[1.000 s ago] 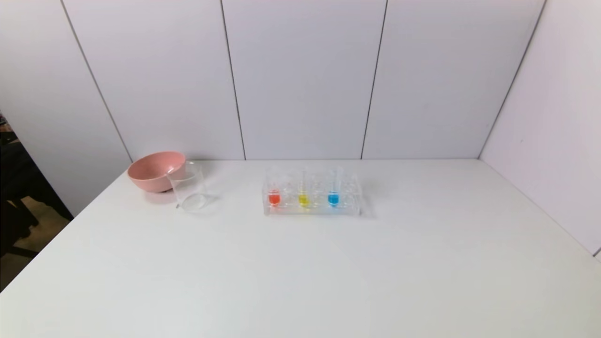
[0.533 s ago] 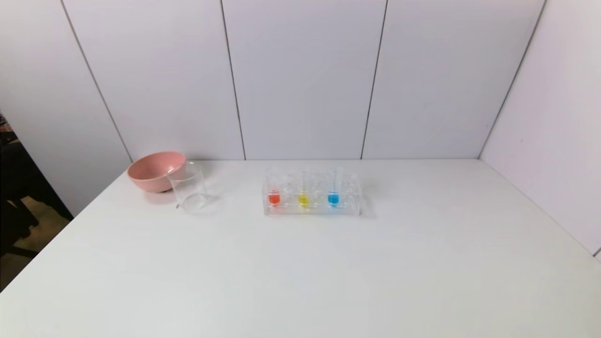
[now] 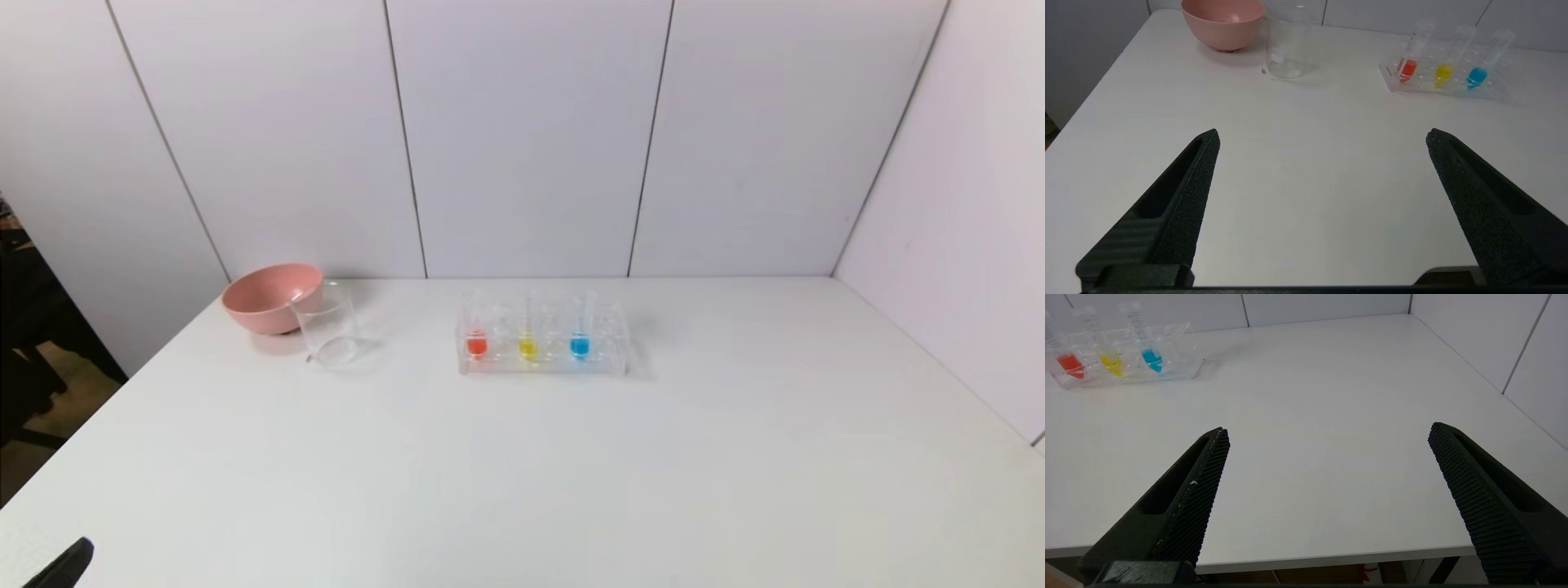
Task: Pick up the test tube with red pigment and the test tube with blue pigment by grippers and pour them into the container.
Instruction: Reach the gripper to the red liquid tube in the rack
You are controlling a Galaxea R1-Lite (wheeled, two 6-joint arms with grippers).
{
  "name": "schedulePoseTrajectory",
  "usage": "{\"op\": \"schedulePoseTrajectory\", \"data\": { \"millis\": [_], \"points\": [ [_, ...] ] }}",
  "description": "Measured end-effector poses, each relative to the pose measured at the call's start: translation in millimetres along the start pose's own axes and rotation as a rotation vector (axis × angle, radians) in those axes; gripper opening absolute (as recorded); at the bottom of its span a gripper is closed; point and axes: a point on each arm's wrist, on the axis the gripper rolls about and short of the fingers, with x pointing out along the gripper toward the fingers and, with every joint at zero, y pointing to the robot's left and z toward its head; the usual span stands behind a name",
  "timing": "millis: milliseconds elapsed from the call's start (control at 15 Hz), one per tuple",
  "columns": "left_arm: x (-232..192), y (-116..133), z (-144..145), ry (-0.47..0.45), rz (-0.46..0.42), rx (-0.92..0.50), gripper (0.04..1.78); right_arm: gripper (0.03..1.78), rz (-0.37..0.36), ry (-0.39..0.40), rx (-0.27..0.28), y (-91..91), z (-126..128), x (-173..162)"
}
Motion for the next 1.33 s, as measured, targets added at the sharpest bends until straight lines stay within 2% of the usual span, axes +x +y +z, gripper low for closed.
{"op": "schedulePoseTrajectory", "data": {
  "millis": [133, 333, 533, 667, 867, 1000, 1133, 1333],
  "points": [
    [25.8, -4.5, 15.1, 0.056, -0.058, -0.004, 1.76, 1.77, 0.0, 0.0, 0.0, 0.0, 0.0, 0.0],
    [73.0, -12.0, 24.2, 0.162, -0.194, -0.001, 1.76, 1.77, 0.0, 0.0, 0.0, 0.0, 0.0, 0.0],
    [124.3, -23.3, 20.7, 0.277, -0.369, 0.045, 1.76, 1.77, 0.0, 0.0, 0.0, 0.0, 0.0, 0.0],
    [159.8, -40.7, 13.2, 0.329, -0.406, 0.085, 1.76, 1.77, 0.0, 0.0, 0.0, 0.0, 0.0, 0.0],
    [208.7, -80.5, -3.2, 0.353, -0.38, 0.12, 1.76, 1.77, 0.0, 0.0, 0.0, 0.0, 0.0, 0.0],
    [241.0, -113.9, -11.7, 0.304, -0.323, 0.136, 1.76, 1.77, 0.0, 0.0, 0.0, 0.0, 0.0, 0.0],
    [273.1, -150.2, -17.6, 0.226, -0.214, 0.147, 1.76, 1.77, 0.0, 0.0, 0.0, 0.0, 0.0, 0.0],
    [301.9, -185.3, -28.2, 0.144, -0.04, 0.157, 1.76, 1.77, 0.0, 0.0, 0.0, 0.0, 0.0, 0.0]
  ]
}}
